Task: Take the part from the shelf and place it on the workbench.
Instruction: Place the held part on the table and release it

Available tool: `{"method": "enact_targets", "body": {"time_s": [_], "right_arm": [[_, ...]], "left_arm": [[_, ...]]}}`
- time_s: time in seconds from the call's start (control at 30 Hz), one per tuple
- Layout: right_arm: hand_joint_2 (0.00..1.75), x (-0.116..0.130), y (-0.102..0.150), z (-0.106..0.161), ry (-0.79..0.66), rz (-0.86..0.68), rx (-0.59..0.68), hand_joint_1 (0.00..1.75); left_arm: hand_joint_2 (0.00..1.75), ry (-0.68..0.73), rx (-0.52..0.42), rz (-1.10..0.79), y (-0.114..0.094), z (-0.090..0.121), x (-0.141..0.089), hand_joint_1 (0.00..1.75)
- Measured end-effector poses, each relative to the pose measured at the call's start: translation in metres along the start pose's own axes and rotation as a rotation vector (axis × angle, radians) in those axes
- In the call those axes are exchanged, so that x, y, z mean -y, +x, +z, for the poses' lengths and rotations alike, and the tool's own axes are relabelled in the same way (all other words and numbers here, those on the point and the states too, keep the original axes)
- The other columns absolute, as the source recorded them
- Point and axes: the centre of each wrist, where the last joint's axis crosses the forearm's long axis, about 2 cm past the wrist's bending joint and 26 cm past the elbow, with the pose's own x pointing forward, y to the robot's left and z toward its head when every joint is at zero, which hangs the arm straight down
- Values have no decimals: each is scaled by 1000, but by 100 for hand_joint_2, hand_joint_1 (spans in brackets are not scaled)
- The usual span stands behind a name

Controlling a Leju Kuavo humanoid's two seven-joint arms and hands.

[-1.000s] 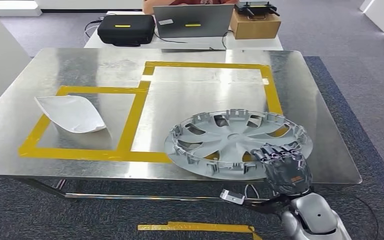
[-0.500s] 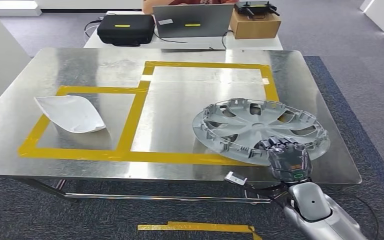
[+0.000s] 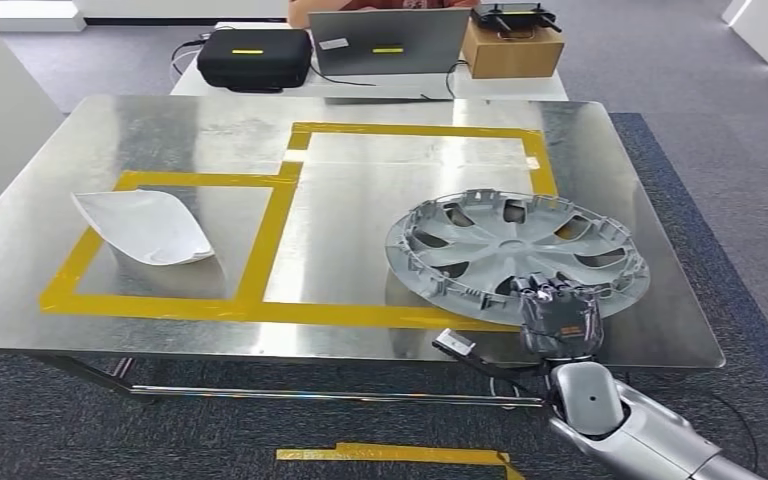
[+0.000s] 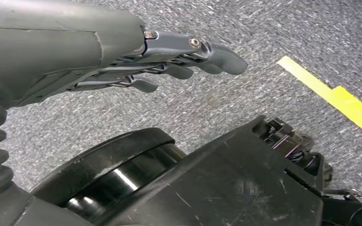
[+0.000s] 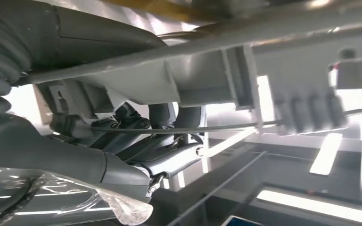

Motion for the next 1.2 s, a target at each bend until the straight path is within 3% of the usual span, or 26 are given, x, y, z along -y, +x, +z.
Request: {"method": "enact_targets", "body": {"time_s": [0.1,0.17,0.23,0.3,0.37,0.63,0.93,1.2], "right_arm": [[175,-3,-1,3,11,13,39,0],[175,-4,-1,5,15,19,57,0],[175,-5,-1,5,18,22,73,0],[87,-6,-1,5,16,24,85,0],[0,-6,0,3,12,26,96,0],[0,-5,4,-3,-7,21,131,0],[0,6,18,-40,-115,0,214,0],[0,13,24,-54,-161,-9,249,0]], "left_arm": [[175,-4,-1,1,-1,0,0,0],[175,-12,-1,4,-1,0,0,0],[87,-20,-2,7,-1,0,-1,0],[0,-17,-6,6,-1,0,-1,0],[0,-13,-11,4,-1,0,-1,0],[0,-17,-19,-8,-1,0,-1,0],[0,-21,-19,-17,-1,0,-1,0],[0,-21,-19,-18,-1,0,-1,0]]}}
